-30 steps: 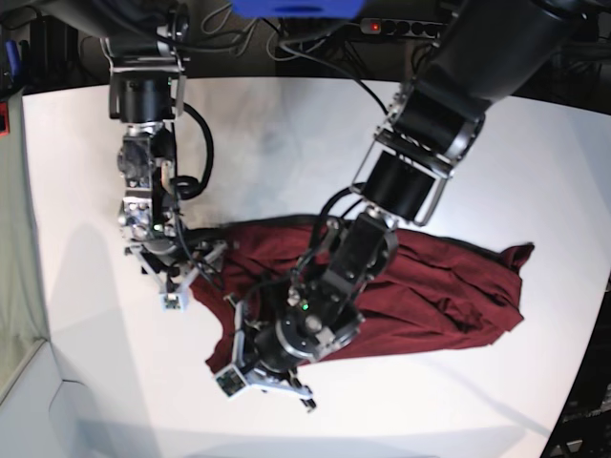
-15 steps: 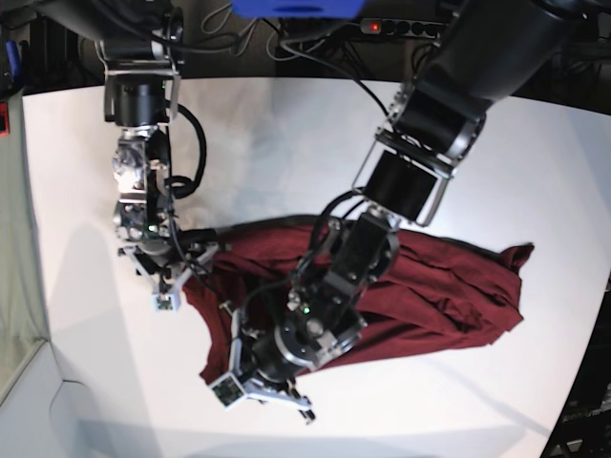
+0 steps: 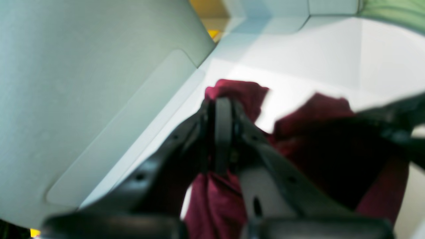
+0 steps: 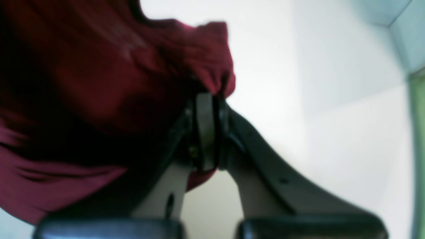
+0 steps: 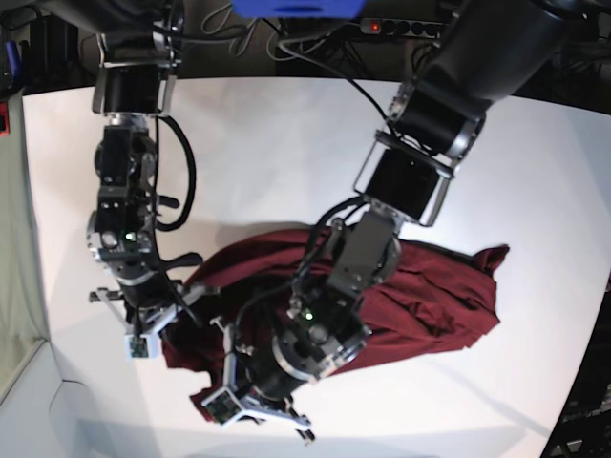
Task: Layout the t-shirt on the table in an organized manner, then fold the t-shirt properly
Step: 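Grasp a shirt edge with the right gripper beside the left gripper, then raise both grippers high, holding the shirt hanging between them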
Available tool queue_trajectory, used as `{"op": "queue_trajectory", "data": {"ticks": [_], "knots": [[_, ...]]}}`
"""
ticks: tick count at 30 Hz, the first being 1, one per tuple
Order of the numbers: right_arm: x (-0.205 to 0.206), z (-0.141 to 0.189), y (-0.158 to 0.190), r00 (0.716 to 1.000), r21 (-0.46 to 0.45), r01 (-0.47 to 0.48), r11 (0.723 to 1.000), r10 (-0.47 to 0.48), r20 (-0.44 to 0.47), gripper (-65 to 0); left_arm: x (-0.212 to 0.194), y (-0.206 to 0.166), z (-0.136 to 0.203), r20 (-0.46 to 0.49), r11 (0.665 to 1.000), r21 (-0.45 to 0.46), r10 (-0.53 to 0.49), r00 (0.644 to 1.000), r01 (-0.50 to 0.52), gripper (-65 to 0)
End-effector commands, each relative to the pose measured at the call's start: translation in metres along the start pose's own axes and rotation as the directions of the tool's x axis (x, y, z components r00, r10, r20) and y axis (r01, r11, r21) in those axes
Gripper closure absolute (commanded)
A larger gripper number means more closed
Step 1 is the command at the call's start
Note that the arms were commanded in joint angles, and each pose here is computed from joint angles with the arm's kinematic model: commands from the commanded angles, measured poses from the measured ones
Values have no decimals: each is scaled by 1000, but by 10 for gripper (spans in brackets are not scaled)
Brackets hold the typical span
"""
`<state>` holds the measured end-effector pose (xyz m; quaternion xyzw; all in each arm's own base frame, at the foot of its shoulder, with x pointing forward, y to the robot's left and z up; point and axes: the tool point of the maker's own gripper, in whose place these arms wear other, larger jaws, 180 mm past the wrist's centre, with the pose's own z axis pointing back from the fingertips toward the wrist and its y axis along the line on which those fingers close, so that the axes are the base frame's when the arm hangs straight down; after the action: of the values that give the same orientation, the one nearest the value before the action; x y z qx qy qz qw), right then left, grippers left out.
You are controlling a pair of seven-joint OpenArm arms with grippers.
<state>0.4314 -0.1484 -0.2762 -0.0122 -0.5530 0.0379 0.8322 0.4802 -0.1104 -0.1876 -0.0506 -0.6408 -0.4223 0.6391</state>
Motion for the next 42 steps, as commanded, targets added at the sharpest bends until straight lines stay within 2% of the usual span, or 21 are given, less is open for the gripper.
{"op": "queue_trajectory", "data": {"ticks": [1,6,9,14,17,22,30,34,42], "knots": [[33,6,-2,996,-7,-9,1000,10,92,0,38,29,3,103,998,68,-4,995,-3,-1],[94,31,-5,966,-26,-22,999,28,259,0,54,66,16,156,987,154,22,988,-47,-1],[131,48,-6,933,-39,-28,999,40,358,0,72,78,22,194,983,182,0,981,-36,-1],[204,88,-9,835,-66,-32,997,63,547,0,119,100,43,324,970,242,-74,943,-7,-1],[241,104,-11,777,-77,-30,997,72,626,0,154,123,62,400,953,302,-116,909,-11,-1],[276,121,-14,715,-89,-26,996,81,694,0,181,160,89,458,910,411,-150,876,-59,-1],[315,143,-5,637,-85,-44,995,93,765,0,209,176,103,494,891,451,-200,846,-53,-1],[335,156,0,591,-85,-58,995,103,800,0,233,203,122,528,863,499,-229,818,-81,-1],[382,193,1,474,-99,-56,994,113,873,0,285,243,153,572,818,567,-302,763,-101,-1]]}}
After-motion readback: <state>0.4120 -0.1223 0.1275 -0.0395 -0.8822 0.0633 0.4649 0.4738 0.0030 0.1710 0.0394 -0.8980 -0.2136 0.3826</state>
